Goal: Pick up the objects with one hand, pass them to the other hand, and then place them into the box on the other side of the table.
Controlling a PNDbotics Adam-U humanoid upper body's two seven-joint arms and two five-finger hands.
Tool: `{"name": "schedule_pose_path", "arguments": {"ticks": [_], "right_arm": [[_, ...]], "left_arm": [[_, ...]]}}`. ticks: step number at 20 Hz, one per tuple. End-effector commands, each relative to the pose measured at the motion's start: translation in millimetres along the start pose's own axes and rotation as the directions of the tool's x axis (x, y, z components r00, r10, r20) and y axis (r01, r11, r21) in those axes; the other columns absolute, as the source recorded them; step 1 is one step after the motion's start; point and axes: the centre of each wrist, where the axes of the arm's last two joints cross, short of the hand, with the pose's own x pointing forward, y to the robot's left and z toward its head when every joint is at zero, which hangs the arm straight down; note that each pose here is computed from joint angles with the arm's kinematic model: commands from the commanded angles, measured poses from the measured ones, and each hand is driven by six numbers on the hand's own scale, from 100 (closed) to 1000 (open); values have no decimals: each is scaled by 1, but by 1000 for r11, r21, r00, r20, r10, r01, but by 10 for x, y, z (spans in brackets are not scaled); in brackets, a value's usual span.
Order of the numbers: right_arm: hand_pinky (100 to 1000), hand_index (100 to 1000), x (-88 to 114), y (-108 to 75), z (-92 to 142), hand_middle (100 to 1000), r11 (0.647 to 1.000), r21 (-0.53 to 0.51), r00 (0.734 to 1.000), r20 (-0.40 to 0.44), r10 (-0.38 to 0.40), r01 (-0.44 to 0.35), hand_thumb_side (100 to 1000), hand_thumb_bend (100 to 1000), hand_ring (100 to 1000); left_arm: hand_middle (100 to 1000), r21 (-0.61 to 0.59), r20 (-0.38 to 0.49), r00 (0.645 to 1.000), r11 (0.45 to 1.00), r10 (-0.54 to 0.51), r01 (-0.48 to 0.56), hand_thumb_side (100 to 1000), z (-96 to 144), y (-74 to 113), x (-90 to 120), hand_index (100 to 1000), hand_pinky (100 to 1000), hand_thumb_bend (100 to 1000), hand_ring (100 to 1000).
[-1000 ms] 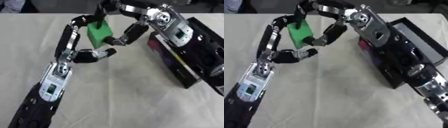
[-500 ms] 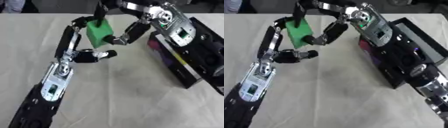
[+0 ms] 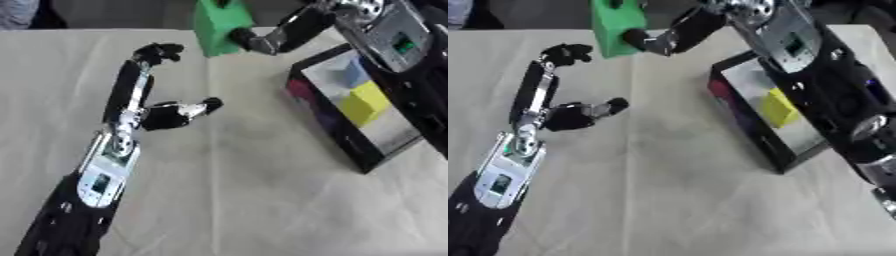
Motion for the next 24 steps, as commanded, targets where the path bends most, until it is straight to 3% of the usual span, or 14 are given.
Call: {"name": "schedule_pose_path", "arguments": {"ticks": [1, 13, 24], "right_arm": [[851, 630, 138, -319, 200, 373, 997, -48, 998, -30, 54, -56, 100, 100, 621], [854, 643, 190, -567, 1111, 382, 992, -41, 971, -215, 105, -116, 100, 100, 617], [849, 650, -51, -430, 1785, 397, 979, -31, 888, -427, 171, -203, 100, 100, 617]], "left_arm": [[646, 20, -12, 1000, 1000, -19, 19, 508, -31, 104, -36, 815, 808, 790, 782], [638, 56, -15, 999, 998, -31, 32, 470, -15, 231, -52, 845, 812, 790, 775], [637, 76, -23, 1000, 997, -12, 14, 486, -15, 262, -28, 856, 812, 780, 773]]}}
